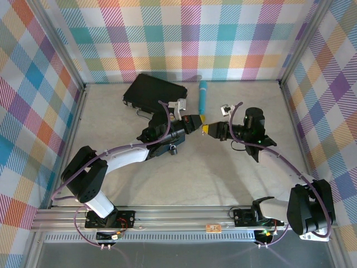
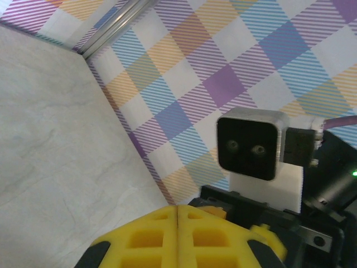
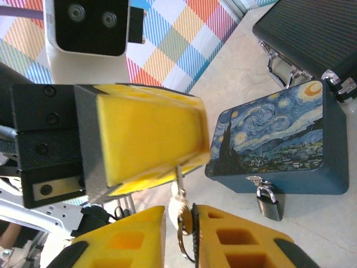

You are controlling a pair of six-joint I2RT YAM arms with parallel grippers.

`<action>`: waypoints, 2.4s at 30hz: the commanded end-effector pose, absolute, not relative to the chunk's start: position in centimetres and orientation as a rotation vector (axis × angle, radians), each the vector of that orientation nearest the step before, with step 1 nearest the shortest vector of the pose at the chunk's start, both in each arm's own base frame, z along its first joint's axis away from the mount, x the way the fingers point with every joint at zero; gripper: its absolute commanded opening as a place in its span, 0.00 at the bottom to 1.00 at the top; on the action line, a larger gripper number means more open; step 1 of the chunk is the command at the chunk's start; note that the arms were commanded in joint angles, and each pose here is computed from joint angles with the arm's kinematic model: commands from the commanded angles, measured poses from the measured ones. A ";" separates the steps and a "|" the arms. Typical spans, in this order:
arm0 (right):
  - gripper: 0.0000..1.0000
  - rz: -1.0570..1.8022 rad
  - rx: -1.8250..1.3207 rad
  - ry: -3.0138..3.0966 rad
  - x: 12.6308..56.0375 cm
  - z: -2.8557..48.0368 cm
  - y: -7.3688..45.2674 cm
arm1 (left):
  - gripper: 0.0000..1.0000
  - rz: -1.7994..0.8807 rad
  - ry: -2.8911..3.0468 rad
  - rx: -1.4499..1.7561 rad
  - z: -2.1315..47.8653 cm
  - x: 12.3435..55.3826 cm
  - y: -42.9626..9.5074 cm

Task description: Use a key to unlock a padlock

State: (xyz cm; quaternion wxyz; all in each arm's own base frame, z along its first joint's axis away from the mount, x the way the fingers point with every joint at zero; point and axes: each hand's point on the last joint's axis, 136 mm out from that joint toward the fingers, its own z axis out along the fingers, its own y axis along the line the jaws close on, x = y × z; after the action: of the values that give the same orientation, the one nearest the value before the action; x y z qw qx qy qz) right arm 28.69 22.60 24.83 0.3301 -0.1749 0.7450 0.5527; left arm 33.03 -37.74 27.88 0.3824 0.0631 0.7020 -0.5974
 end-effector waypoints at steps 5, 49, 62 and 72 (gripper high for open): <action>0.00 1.417 -0.495 1.920 28.7 24.8 22.5 | 0.00 -1.564 1.714 0.159 30.3 32.7 -37.1; 0.00 0.417 -0.694 2.010 31.0 21.9 21.9 | 0.47 -1.463 2.246 -0.521 23.6 34.8 -37.0; 0.00 0.460 -0.729 2.005 31.0 21.5 23.5 | 0.38 -1.440 2.272 -0.534 22.4 34.9 -37.4; 0.00 0.468 -0.741 2.005 30.6 21.2 23.7 | 0.09 -1.439 2.257 -0.524 22.1 35.6 -37.8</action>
State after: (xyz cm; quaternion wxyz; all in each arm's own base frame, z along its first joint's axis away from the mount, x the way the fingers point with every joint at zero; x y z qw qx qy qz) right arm 30.43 22.93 19.72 0.4387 -0.2893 0.8313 0.1811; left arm 35.04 -37.06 20.59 0.1935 -0.1965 0.8207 -0.5004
